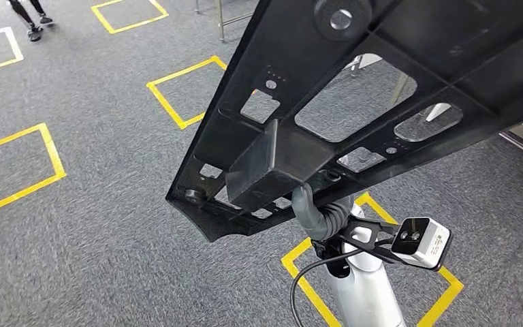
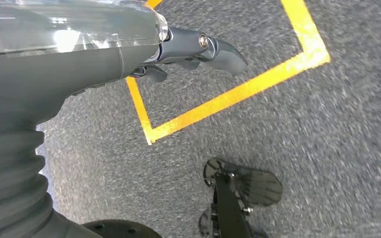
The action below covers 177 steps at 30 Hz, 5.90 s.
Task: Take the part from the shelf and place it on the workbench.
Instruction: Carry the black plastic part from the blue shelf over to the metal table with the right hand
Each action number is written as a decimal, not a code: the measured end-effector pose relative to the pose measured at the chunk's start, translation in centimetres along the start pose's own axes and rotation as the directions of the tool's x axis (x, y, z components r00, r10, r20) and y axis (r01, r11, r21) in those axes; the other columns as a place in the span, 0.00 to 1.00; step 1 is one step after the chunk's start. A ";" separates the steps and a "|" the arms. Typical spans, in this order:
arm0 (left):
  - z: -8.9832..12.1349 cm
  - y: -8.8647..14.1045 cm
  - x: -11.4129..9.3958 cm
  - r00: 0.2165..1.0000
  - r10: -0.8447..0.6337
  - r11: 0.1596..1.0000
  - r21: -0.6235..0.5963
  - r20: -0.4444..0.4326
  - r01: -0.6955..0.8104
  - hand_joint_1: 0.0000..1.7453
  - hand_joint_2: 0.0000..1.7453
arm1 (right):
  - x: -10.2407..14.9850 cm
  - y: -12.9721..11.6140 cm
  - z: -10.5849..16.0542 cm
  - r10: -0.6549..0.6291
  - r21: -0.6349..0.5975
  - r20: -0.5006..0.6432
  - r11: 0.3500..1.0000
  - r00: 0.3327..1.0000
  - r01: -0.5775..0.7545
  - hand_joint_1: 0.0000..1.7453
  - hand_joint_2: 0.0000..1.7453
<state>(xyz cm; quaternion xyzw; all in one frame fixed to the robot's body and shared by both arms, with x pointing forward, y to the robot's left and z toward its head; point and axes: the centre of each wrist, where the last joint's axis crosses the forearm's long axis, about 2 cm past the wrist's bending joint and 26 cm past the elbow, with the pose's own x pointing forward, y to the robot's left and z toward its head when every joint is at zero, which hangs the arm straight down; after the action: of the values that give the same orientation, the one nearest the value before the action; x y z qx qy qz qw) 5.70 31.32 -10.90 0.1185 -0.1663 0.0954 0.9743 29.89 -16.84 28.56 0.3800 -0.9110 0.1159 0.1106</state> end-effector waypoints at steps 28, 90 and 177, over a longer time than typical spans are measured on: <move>0.0 -0.2 0.1 1.000 -0.001 1.000 -0.004 -0.011 0.001 0.00 1.00 | 0.0 -0.3 0.2 0.011 0.001 -0.011 1.000 1.000 -0.010 1.00 1.00; 0.1 -0.5 0.0 1.000 0.003 1.000 -0.012 0.013 -0.003 0.00 1.00 | 0.6 -0.2 1.2 0.036 -0.015 -0.032 0.999 0.999 -0.037 1.00 1.00; 0.0 0.3 -0.3 0.999 0.033 0.999 -0.023 0.011 -0.032 0.00 1.00 | -0.2 -0.9 2.5 0.067 -0.083 -0.091 0.994 0.994 -0.074 1.00 1.00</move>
<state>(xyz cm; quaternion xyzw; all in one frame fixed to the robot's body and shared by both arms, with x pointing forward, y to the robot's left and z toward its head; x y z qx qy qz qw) 5.35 31.54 -10.95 0.1051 -0.1751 0.1087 0.9729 30.44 -18.05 26.25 0.3369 -0.9223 0.0968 0.1630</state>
